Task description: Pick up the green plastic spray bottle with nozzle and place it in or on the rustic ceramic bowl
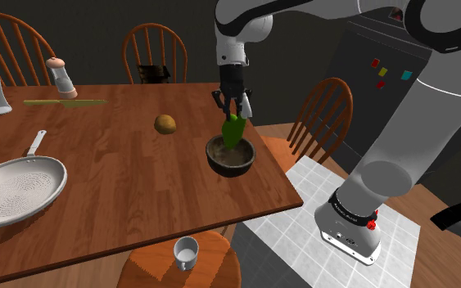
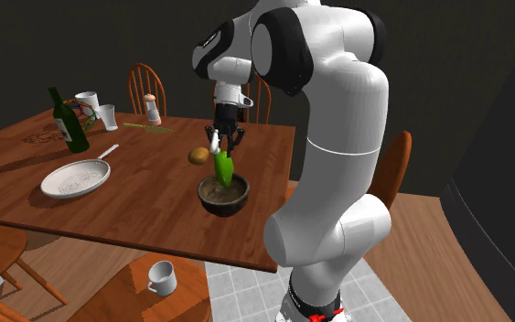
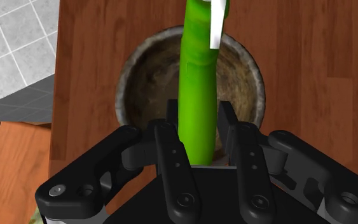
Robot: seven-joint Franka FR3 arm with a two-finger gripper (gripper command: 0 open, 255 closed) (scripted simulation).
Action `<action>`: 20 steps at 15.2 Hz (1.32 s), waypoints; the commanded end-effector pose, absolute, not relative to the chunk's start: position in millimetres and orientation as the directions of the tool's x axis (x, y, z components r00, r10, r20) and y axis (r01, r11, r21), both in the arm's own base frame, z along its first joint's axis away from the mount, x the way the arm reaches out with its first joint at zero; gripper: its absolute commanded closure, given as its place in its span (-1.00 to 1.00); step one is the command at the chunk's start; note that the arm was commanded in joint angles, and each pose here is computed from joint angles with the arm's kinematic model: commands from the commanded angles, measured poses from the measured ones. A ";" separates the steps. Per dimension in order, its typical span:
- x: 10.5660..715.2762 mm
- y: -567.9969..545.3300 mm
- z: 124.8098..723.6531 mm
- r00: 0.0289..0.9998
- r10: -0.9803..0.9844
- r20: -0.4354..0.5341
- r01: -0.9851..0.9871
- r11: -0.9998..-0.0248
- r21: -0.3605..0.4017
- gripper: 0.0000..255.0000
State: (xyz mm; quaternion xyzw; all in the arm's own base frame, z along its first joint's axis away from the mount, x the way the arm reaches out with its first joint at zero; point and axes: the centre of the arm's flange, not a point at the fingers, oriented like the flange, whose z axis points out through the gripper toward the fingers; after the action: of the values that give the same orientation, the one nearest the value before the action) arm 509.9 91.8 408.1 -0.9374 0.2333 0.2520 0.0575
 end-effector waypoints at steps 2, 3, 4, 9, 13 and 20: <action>510.0 91.5 406.5 0.764 -0.408 -0.499 -0.466 -0.884 0.009 1.00; 510.0 91.5 406.5 0.764 -0.408 -0.499 -0.466 -0.884 0.009 1.00; 510.0 91.5 406.5 0.764 -0.408 -0.499 -0.466 -0.884 0.009 1.00; 510.0 91.5 406.5 0.764 -0.408 -0.499 -0.466 -0.884 0.009 -1.00; 515.9 88.6 417.9 0.764 -0.408 -0.499 -0.466 -0.884 0.009 -1.00; 532.3 80.3 449.8 0.764 -0.408 -0.499 -0.466 -0.884 0.009 -1.00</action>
State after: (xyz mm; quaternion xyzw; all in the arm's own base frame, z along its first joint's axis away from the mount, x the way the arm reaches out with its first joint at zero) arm 532.1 80.2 449.5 -0.9375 0.2334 0.2516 0.0577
